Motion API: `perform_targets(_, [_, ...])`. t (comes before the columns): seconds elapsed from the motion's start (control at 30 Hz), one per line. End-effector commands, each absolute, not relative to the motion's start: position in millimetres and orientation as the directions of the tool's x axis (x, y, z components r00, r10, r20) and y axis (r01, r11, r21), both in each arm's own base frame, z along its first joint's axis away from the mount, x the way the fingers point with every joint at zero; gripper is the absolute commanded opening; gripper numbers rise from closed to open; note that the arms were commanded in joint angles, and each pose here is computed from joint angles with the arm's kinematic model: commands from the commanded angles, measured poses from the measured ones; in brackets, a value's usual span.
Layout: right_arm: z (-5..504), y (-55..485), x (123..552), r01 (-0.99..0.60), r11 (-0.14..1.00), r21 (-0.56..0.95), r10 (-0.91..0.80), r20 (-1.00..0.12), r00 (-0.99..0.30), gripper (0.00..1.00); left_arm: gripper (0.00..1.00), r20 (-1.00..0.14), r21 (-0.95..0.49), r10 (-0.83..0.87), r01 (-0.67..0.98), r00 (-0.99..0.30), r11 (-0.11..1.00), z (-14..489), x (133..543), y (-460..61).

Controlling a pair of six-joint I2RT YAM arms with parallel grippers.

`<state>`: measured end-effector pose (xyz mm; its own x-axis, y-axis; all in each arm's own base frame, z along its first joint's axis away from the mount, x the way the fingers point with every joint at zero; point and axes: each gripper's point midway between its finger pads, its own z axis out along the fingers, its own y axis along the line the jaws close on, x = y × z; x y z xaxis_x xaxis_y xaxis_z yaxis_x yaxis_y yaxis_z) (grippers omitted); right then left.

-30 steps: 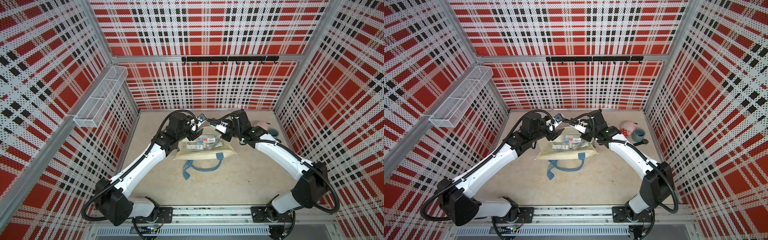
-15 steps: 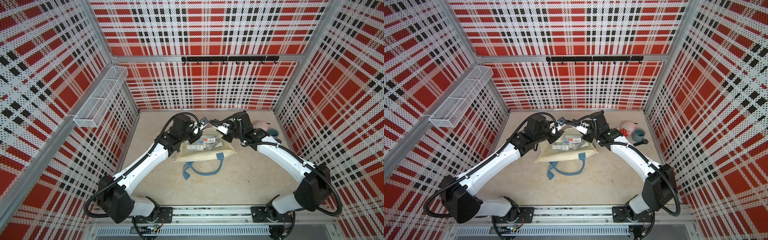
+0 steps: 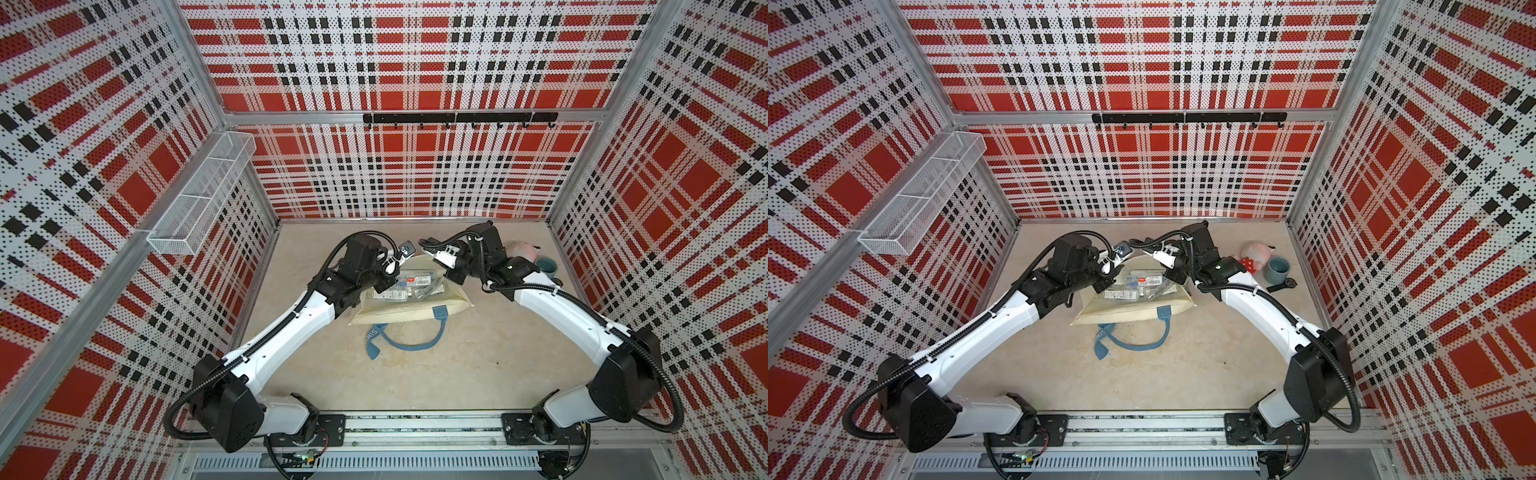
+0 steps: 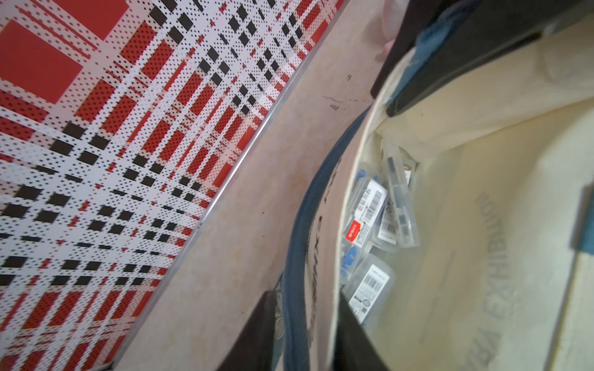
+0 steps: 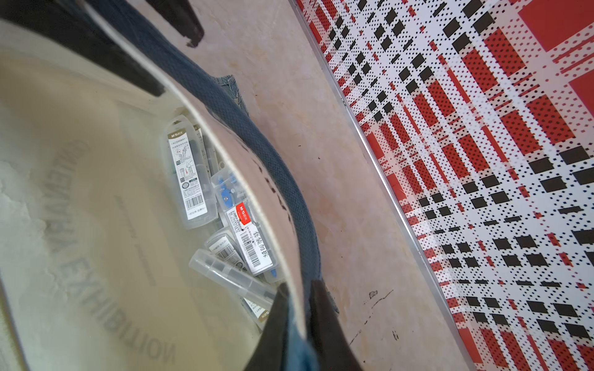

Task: Take out the compass set from the canvas bag
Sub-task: Adjust the canvas bag at the center of the board.

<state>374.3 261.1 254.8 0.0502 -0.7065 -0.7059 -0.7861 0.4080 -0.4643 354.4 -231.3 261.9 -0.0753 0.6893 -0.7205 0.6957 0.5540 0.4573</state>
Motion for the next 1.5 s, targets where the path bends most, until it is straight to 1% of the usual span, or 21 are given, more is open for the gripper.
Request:
perform_targets(0.0, [272, 261, 375, -0.766, 0.418, -0.488, -0.681, -0.727, 0.091, 0.07, 0.09, -0.75, 0.472, 0.661, 0.675, -0.031, 0.567, 281, 357, -233])
perform_targets(0.03, [274, 261, 375, -0.768, 0.415, -0.488, -0.679, -0.728, 0.096, 0.08, 0.03, -0.757, 0.47, 0.653, 0.675, -0.023, 0.568, 284, 357, -235])
perform_targets(0.07, [277, 262, 374, -0.769, 0.41, -0.49, -0.677, -0.728, 0.102, 0.11, 0.0, -0.766, 0.472, 0.643, 0.669, -0.012, 0.574, 288, 358, -236])
perform_targets(0.13, [288, 262, 371, -0.77, 0.401, -0.497, -0.677, -0.726, 0.117, 0.28, 0.0, -0.79, 0.474, 0.613, 0.645, 0.012, 0.599, 298, 361, -237])
perform_targets(0.17, [298, 262, 368, -0.768, 0.394, -0.504, -0.674, -0.727, 0.131, 0.33, 0.0, -0.804, 0.478, 0.593, 0.627, 0.031, 0.615, 305, 361, -236])
perform_targets(0.23, [318, 260, 359, -0.754, 0.396, -0.524, -0.656, -0.736, 0.167, 0.4, 0.0, -0.827, 0.484, 0.557, 0.591, 0.068, 0.646, 317, 362, -233])
perform_targets(0.3, [332, 263, 344, -0.734, 0.378, -0.564, -0.643, -0.731, 0.231, 0.48, 0.0, -0.851, 0.474, 0.515, 0.566, 0.099, 0.675, 327, 361, -231])
perform_targets(0.33, [336, 266, 336, -0.719, 0.373, -0.587, -0.638, -0.725, 0.261, 0.54, 0.0, -0.861, 0.465, 0.496, 0.563, 0.11, 0.683, 330, 360, -231])
perform_targets(0.37, [335, 271, 325, -0.715, 0.348, -0.606, -0.639, -0.712, 0.292, 0.57, 0.0, -0.87, 0.455, 0.478, 0.563, 0.119, 0.69, 333, 360, -231])
perform_targets(0.4, [334, 274, 317, -0.711, 0.33, -0.621, -0.644, -0.699, 0.31, 0.59, 0.0, -0.875, 0.45, 0.467, 0.564, 0.124, 0.693, 333, 359, -230])
perform_targets(0.47, [327, 282, 303, -0.71, 0.31, -0.632, -0.662, -0.68, 0.315, 0.59, 0.0, -0.884, 0.441, 0.448, 0.561, 0.135, 0.701, 335, 359, -231])
perform_targets(0.53, [314, 295, 288, -0.724, 0.271, -0.635, -0.671, -0.664, 0.331, 0.56, 0.0, -0.888, 0.438, 0.437, 0.562, 0.147, 0.701, 339, 358, -232])
perform_targets(0.63, [282, 312, 266, -0.751, 0.197, -0.63, -0.671, -0.645, 0.365, 0.53, 0.0, -0.887, 0.446, 0.431, 0.547, 0.165, 0.708, 345, 358, -230])
perform_targets(0.7, [258, 316, 263, -0.75, 0.18, -0.637, -0.672, -0.636, 0.379, 0.5, 0.0, -0.887, 0.45, 0.426, 0.535, 0.177, 0.715, 350, 357, -228])
perform_targets(0.77, [228, 318, 267, -0.757, 0.183, -0.628, -0.685, -0.633, 0.36, 0.44, 0.0, -0.891, 0.447, 0.411, 0.531, 0.193, 0.72, 354, 353, -226])
perform_targets(0.87, [186, 325, 267, -0.778, 0.153, -0.609, -0.726, -0.603, 0.33, 0.4, 0.0, -0.9, 0.434, 0.381, 0.527, 0.213, 0.731, 360, 346, -223])
perform_targets(0.97, [156, 328, 261, -0.805, 0.143, -0.575, -0.757, -0.588, 0.286, 0.36, 0.0, -0.903, 0.427, 0.372, 0.528, 0.215, 0.734, 361, 341, -222])
perform_targets(1.1, [116, 328, 238, -0.84, 0.128, -0.527, -0.764, -0.593, 0.256, 0.35, 0.0, -0.908, 0.418, 0.359, 0.534, 0.218, 0.735, 357, 333, -223])
perform_targets(1.2, [92, 331, 221, -0.876, 0.141, -0.461, -0.74, -0.637, 0.216, 0.34, 0.0, -0.912, 0.409, 0.354, 0.547, 0.21, 0.73, 351, 330, -225])
perform_targets(1.3, [87, 337, 219, -0.876, 0.149, -0.459, -0.74, -0.639, 0.209, 0.34, 0.0, -0.915, 0.4, 0.352, 0.561, 0.197, 0.725, 347, 326, -226])
perform_targets(1.47, [118, 345, 239, -0.822, 0.17, -0.543, -0.744, -0.618, 0.254, 0.35, 0.0, -0.923, 0.385, 0.325, 0.56, 0.208, 0.734, 345, 318, -221])
